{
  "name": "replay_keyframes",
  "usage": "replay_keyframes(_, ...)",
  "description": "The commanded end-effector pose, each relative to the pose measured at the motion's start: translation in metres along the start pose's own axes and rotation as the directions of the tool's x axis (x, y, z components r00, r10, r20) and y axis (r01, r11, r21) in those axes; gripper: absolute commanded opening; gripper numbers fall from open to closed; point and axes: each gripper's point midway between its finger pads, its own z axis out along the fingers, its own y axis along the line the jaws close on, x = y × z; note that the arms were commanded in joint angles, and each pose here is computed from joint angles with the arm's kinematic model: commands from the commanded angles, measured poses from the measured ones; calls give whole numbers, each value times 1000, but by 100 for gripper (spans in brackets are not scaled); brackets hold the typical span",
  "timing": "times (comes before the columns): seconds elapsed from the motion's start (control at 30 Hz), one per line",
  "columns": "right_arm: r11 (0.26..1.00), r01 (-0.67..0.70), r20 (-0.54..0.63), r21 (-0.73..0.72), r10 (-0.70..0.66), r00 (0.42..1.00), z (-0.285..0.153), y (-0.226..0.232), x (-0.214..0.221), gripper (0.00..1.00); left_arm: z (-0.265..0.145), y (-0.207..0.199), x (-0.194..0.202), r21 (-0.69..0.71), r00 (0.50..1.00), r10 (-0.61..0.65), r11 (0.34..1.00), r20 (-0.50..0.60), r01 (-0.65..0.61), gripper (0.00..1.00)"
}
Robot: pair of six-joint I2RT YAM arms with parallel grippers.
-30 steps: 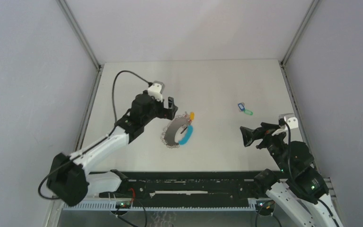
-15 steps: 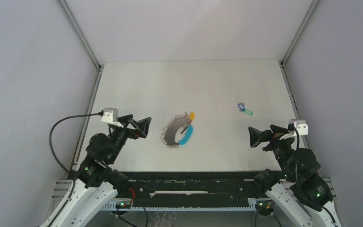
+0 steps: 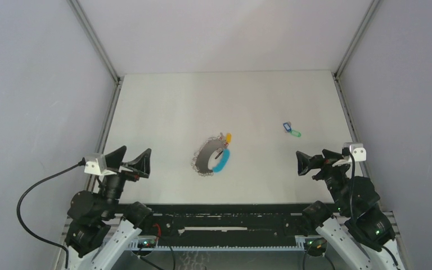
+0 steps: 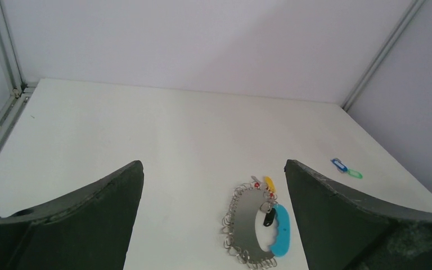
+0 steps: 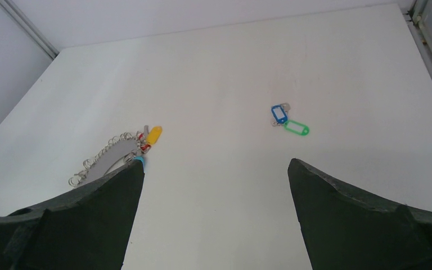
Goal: Put the keys on the keyring
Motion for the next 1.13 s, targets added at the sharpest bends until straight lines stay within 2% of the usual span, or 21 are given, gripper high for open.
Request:
replay_keyframes(0.0,1000,20,-5,0,-20,1000,5,1,2,100,-7,11,-2,-24,997,42,999,72,-41,100)
replay_keyframes(0.13,1000,24,-11,-5,-24,1000,7,2,3,100,-13,19,-1,-51,994,57,997,90,-53,100)
replay_keyframes(0.5,1000,26,-30,-1,-26,999,14,1,6,100,-10,23,6,-78,994,97,993,45,-93,100)
replay_keyframes(1.1,1000,22,-35,7,-22,999,16,-1,7,100,-13,20,3,-59,993,102,993,60,-98,100)
